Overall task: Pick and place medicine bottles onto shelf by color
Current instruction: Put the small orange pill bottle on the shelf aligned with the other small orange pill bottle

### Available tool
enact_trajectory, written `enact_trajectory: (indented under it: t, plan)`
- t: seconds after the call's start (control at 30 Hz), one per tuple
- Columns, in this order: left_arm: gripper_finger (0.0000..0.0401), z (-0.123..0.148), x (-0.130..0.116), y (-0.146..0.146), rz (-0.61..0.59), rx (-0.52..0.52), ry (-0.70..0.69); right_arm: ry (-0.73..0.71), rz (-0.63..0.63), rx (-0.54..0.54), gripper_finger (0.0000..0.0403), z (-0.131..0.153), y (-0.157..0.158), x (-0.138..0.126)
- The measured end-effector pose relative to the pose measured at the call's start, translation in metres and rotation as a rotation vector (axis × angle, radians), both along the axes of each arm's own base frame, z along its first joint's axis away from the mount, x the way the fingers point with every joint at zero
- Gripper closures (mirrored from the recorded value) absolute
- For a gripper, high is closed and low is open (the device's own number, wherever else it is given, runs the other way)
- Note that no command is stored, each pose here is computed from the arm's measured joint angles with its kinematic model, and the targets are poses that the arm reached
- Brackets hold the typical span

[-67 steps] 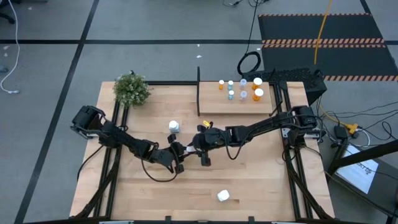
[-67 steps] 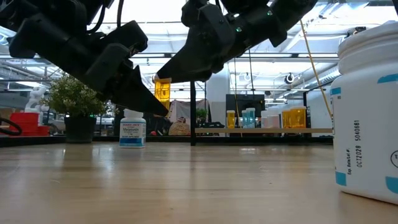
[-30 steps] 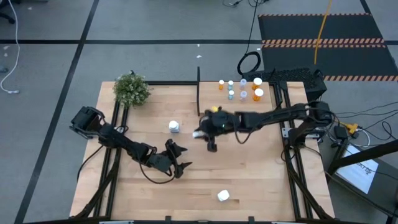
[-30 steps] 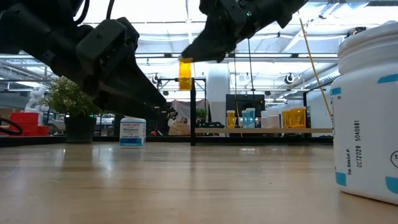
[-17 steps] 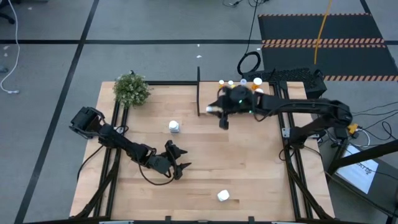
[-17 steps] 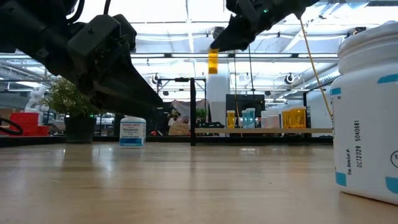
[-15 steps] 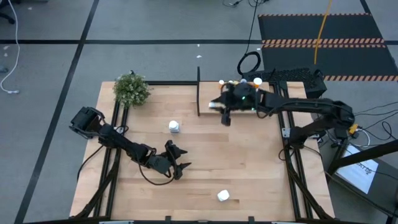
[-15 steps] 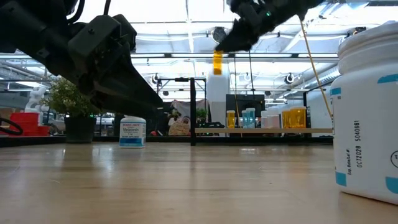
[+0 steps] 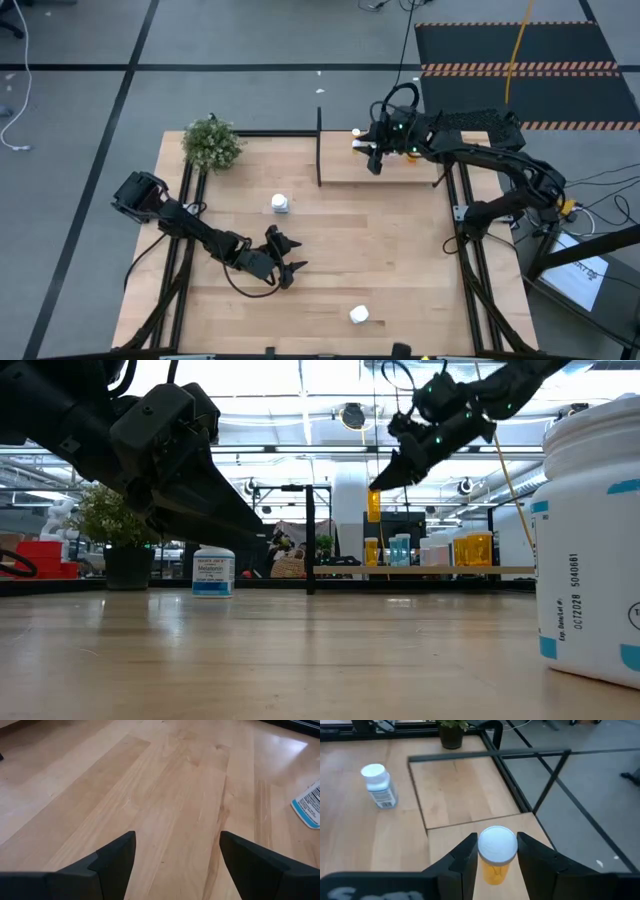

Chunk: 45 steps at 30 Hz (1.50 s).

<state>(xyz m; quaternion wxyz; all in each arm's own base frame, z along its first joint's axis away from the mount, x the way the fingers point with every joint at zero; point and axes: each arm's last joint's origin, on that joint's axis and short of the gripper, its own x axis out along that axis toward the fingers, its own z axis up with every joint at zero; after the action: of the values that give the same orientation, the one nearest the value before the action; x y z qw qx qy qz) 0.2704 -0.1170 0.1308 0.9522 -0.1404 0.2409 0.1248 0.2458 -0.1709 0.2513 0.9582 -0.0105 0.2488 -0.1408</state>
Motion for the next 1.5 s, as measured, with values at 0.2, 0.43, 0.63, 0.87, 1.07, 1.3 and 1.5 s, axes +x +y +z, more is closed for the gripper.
enact_trajectory:
  t: [0.2, 0.43, 0.63, 0.87, 1.07, 1.3, 1.5]
  plan:
    - [0.0116, 0.000, 0.000, 0.000, 0.003, 0.001, -0.002, -0.033, 0.025, 0.014, 0.0282, -0.010, -0.021, -0.002]
    - [0.0116, 0.000, 0.000, 0.000, 0.007, 0.005, -0.002, 0.000, 0.016, 0.041, 0.0282, -0.027, -0.029, 0.003]
    - [0.0116, 0.000, 0.000, 0.000, 0.005, 0.009, 0.000, 0.006, 0.012, 0.053, 0.0282, -0.030, -0.029, 0.004]
    - [0.0116, 0.000, 0.000, 0.000, 0.004, 0.009, 0.000, 0.015, -0.002, 0.084, 0.0282, -0.038, -0.026, 0.001]
    - [0.0116, 0.000, 0.000, 0.000, 0.004, 0.012, 0.001, 0.032, -0.027, 0.074, 0.0282, -0.053, -0.023, -0.005]
    - [0.0116, 0.000, 0.000, 0.000, 0.010, 0.015, -0.001, 0.001, -0.033, 0.060, 0.0282, -0.059, -0.021, -0.008]
    - [0.0116, 0.000, 0.000, 0.000, 0.012, 0.012, -0.002, 0.009, -0.036, 0.067, 0.0282, -0.064, -0.019, -0.010]
